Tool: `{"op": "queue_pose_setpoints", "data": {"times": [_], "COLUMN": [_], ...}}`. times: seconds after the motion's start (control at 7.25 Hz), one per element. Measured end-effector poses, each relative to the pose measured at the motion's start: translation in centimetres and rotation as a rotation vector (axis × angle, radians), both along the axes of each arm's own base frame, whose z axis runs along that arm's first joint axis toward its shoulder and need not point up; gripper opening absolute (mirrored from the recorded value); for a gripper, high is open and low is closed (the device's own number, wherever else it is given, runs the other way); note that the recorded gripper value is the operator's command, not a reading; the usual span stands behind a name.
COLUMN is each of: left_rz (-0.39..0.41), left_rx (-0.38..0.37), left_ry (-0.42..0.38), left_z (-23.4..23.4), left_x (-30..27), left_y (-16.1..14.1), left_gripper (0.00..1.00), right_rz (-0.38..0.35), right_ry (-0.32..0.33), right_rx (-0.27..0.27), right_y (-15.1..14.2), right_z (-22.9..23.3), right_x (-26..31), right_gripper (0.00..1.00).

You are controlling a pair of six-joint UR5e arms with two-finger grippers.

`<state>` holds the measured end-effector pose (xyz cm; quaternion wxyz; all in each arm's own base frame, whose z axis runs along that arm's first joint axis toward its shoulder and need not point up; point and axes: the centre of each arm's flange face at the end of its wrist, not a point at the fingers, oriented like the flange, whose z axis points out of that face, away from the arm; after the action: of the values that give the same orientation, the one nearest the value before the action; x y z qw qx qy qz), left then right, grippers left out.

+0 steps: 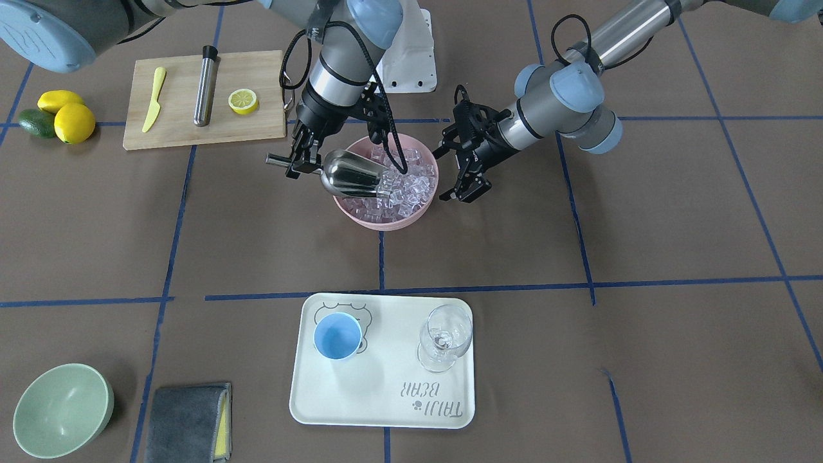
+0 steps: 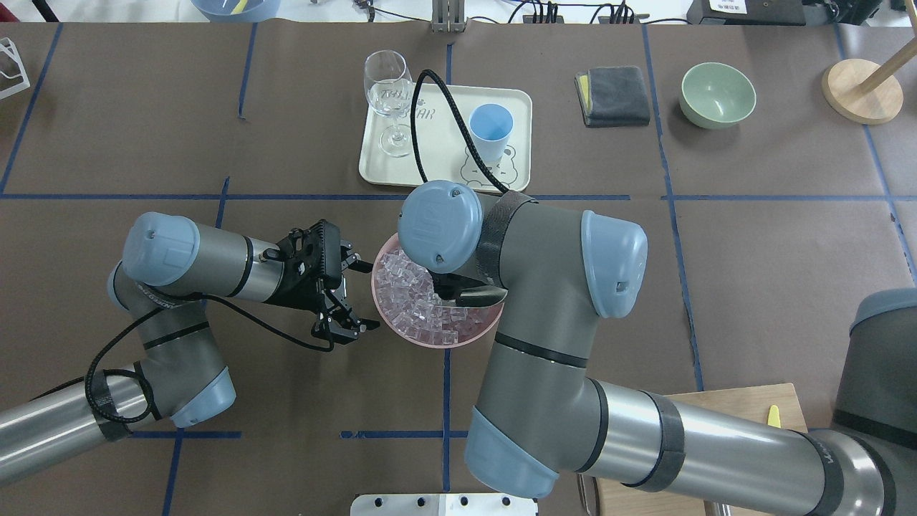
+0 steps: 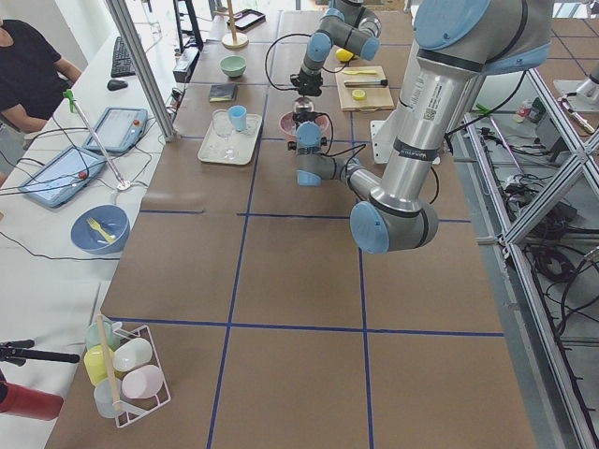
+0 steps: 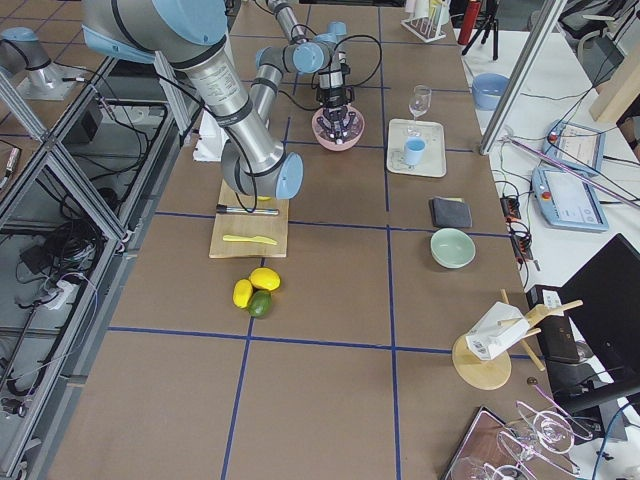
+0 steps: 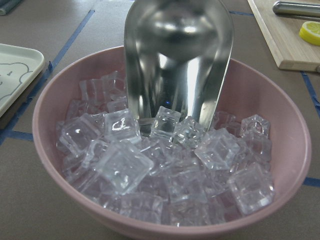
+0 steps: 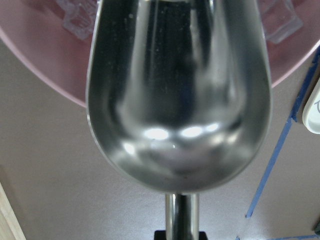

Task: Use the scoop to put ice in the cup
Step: 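Push the scoop down into the ice cubes with the right gripper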

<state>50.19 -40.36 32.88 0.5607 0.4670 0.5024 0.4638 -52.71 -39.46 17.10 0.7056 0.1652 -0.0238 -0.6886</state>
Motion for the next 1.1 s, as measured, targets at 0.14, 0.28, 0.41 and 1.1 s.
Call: {"op": "queue_pose_setpoints", "data": {"times": [0.14, 0.28, 0.41, 1.1], "left_rz": [-0.001, -0.002, -0.004, -0.007], "left_rx": [-0.001, -0.001, 0.000, 0.000], "left_ry": [-0.002, -0.003, -0.003, -0.005], "left_z": [0.1, 0.2, 0.2, 0.2], "left_x": [0.0, 0.0, -0.1, -0.2], "left_y": [-0.1, -0.1, -0.2, -0.4], "left_gripper": [1.00, 1.00, 1.00, 1.00], "right_rz": [-0.002, -0.004, -0.006, -0.009], "right_ry": [-0.014, -0.034, -0.047, -0.095], "right_rx": [-0.001, -0.003, -0.007, 0.004], "right_y": [0.0, 0.0, 0.0, -0.2], "right_z": [0.0, 0.0, 0.1, 1.3], "right_x": [-0.1, -0.2, -0.2, -0.6], "right_gripper": [0.00, 0.00, 0.00, 0.00]}}
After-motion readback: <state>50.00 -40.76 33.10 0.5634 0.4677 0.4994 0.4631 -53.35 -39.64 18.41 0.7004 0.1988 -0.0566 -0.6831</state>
